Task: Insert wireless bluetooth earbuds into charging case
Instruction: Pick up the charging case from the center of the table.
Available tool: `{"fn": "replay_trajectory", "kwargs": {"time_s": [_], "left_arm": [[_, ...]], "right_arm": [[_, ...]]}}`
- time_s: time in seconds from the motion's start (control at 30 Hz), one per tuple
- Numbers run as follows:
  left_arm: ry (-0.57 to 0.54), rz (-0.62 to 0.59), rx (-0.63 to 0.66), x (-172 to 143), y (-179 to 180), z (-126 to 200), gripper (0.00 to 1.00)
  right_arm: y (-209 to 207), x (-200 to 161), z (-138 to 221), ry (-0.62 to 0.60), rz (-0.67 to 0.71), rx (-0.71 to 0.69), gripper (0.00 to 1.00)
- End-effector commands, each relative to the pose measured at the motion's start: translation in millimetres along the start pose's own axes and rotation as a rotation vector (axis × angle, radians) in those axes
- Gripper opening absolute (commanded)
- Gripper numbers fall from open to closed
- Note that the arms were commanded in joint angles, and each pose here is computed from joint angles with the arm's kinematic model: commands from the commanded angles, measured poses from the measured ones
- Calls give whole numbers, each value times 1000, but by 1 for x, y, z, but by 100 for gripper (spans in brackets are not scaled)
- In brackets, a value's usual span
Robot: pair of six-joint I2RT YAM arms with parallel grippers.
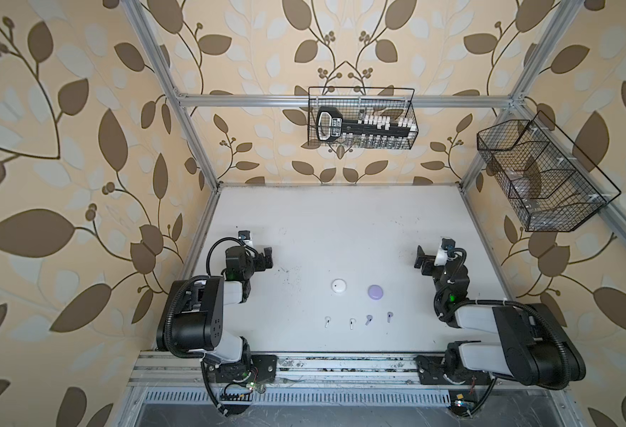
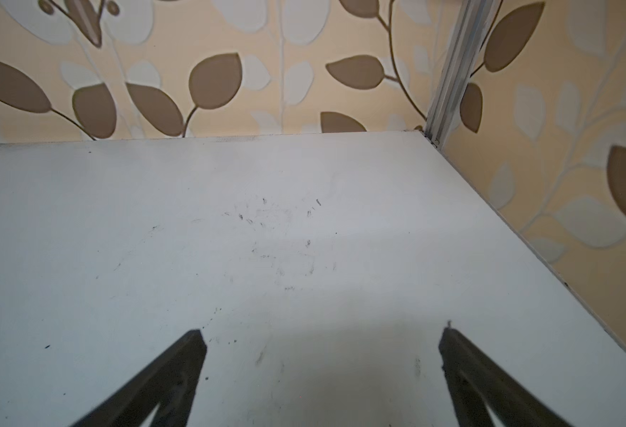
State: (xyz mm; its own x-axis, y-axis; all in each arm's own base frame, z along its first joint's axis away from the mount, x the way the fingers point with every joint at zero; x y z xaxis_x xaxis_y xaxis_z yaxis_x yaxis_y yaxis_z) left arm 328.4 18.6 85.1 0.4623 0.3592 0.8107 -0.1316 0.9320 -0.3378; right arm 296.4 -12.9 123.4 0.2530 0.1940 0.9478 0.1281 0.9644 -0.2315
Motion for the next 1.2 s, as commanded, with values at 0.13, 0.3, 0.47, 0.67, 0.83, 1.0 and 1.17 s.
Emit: {"fn": "replay_trajectory", "kwargs": {"time_s": [0.13, 0.3, 0.47, 0.67, 0.83, 1.0, 1.17], "left_arm": [[-49, -3, -6, 15, -4, -2, 99], [-49, -4, -8, 16, -5, -2, 99], [-49, -5, -6, 15, -4, -2, 99], [-50, -4, -6, 16, -4, -2, 99], [-49, -4, -6, 15, -4, -2, 99], [-95, 23, 39, 25, 0, 2, 99], [-4, 63, 116, 60, -7, 19, 99]], "right_arm": [[0, 7, -3, -21, 11, 8, 100], [0, 7, -3, -22, 9, 8, 100], [0, 7, -4, -20, 3, 24, 100], [-1, 6, -5, -21, -6, 40, 100], [-1, 6, -5, -22, -2, 37, 100], [-3, 12, -4, -13, 10, -21, 100], [-11, 58, -8, 132, 0, -98, 100]]}}
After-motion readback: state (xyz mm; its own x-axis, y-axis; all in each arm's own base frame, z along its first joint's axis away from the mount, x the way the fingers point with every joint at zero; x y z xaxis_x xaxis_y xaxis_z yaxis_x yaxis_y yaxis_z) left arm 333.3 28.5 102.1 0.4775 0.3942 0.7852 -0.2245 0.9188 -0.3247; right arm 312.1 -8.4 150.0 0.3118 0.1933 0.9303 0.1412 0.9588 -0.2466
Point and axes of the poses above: each gripper's point midway between its finger pads, its own z axis back along the fingers, its own y axis along the line the jaws close on, x = y × z, the point moved 5 cm from there along z, back along the fingers, and after that the axes turned 13 degrees about z, right-handed, at the moved point
